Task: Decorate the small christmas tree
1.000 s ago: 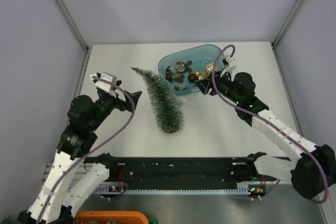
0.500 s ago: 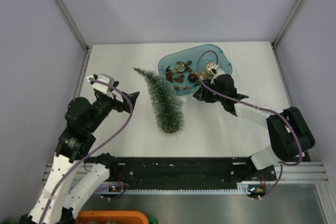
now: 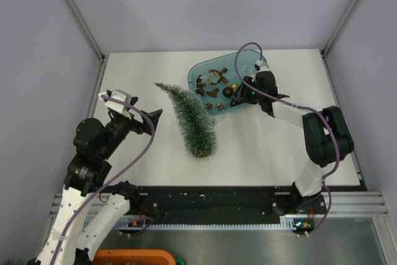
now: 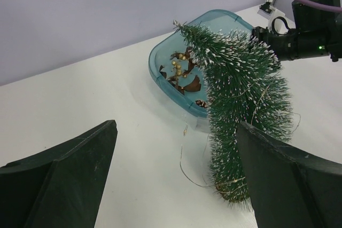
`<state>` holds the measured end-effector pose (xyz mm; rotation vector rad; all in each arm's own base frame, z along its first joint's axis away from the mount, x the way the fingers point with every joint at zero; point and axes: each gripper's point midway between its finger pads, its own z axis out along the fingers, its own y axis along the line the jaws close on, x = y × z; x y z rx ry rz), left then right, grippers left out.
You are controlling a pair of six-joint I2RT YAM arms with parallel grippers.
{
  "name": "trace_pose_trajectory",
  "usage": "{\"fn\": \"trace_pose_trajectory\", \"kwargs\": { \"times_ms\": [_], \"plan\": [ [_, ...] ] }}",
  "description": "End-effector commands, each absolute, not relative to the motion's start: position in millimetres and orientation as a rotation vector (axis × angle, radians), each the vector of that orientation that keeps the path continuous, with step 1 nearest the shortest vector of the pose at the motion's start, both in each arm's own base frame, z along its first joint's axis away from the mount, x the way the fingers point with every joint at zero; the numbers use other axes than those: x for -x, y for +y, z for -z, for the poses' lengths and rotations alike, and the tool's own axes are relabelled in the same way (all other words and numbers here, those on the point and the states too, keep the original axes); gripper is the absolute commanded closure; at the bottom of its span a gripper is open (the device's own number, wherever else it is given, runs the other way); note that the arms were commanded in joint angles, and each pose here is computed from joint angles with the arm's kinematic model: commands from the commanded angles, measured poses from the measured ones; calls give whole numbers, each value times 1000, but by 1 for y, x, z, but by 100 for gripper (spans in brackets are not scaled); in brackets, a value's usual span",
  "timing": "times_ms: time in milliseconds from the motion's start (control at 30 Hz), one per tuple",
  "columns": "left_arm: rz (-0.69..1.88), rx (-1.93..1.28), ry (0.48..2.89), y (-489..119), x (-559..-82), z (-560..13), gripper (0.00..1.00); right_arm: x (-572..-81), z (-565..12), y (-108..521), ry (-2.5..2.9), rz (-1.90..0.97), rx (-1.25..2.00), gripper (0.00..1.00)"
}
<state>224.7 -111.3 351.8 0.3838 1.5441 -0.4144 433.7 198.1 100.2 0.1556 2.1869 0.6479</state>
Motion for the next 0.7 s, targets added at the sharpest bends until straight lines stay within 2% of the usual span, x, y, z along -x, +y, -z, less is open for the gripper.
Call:
{"fn": "trace_pose_trajectory", "kwargs": {
  "times_ms": [0,333,667],
  "plan": [
    [412,-394,1498,-110,-221,-360,1,-453,-88,168,2202,-535,-261,55],
    [410,-392,1495,-109,-220,-358,1,-481,-148,130,2082,-408,-272,56],
    [394,-419,1476,-109,-218,-361,1,-433,-181,128,2029,-458,-315,56]
  ]
}}
